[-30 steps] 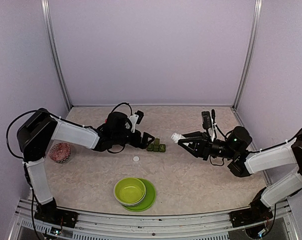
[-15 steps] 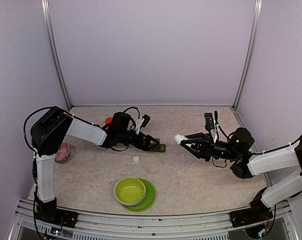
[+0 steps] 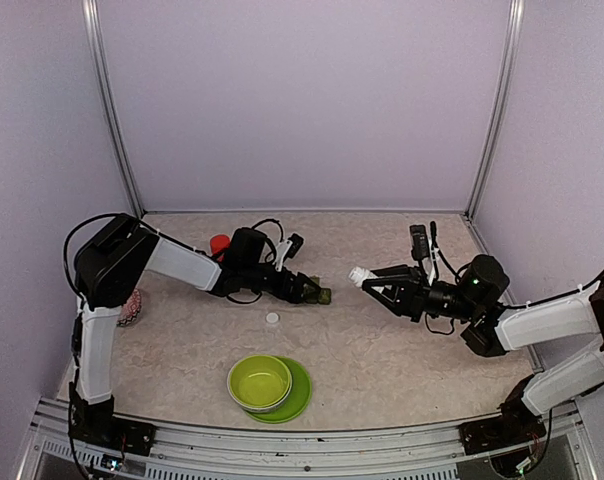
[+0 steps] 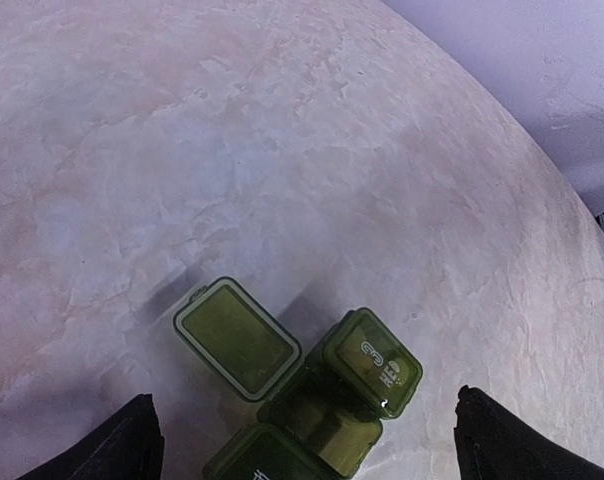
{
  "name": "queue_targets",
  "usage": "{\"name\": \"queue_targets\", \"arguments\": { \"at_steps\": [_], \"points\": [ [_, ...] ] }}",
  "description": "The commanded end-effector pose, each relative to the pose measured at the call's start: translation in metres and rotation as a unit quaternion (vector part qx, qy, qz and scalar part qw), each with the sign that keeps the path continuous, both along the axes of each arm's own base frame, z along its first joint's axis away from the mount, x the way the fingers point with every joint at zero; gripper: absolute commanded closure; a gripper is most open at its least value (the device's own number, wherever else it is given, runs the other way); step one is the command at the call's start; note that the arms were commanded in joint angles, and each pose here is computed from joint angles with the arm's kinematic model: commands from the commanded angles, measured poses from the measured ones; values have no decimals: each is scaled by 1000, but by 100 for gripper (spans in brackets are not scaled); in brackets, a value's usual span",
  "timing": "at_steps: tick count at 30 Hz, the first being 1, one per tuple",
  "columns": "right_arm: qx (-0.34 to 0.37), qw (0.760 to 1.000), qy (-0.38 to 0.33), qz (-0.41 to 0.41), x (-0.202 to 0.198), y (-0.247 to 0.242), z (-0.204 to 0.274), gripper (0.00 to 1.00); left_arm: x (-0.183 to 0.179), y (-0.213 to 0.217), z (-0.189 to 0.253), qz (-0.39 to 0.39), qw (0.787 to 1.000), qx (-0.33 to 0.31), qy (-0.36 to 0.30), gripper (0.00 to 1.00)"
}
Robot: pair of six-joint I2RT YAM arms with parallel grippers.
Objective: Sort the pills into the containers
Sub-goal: Move the pill container to the center of the board.
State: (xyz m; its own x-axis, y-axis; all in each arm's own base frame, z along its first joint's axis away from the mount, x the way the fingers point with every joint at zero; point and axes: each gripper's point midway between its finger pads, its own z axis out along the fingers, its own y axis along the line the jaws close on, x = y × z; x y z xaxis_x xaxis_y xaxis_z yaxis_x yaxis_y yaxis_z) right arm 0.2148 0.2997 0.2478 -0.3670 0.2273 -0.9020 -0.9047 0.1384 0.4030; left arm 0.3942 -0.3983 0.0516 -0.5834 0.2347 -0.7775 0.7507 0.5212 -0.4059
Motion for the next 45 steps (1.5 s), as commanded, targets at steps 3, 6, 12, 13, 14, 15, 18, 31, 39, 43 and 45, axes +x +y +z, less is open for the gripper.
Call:
{"name": "queue_targets", "arguments": {
  "at_steps": [3,6,12,13,14,15,18,31,39,43,45],
  "points": [
    [0,1000,-6,-14,3,-7,3,78,-7,-5,-6,-13,1000,-3,20,7],
    [-2,1000,-7,-15,5,-7,3,78,-15,-12,-10,-32,999,-6,29,10],
    [-3,1000,-6,-14,7,-7,3,78,-28,-28,-15,-62,998,-8,33,10],
    [-4,1000,-6,-13,7,-7,2,78,-29,-30,-15,-64,997,-8,33,10],
    [-3,1000,-6,-13,7,-7,3,78,-30,-33,-15,-67,997,-8,33,10],
    [-3,1000,-6,-13,7,-7,3,78,-31,-36,-15,-70,997,-9,32,10],
    [-5,1000,-6,-15,7,-8,3,78,-35,-43,-14,-81,996,-10,29,10],
    [-10,1000,-6,-27,10,-14,0,78,-31,-47,-8,-80,997,-11,12,7],
    [-15,999,-8,-42,17,-23,-2,78,-21,-24,16,-22,999,-28,-17,1],
    [-19,999,-3,-49,25,-27,-7,78,-22,-15,23,-4,1000,-19,-23,1],
    [-20,998,0,-51,29,-29,-9,78,-23,-9,19,10,1000,2,-25,1]
  ]
}}
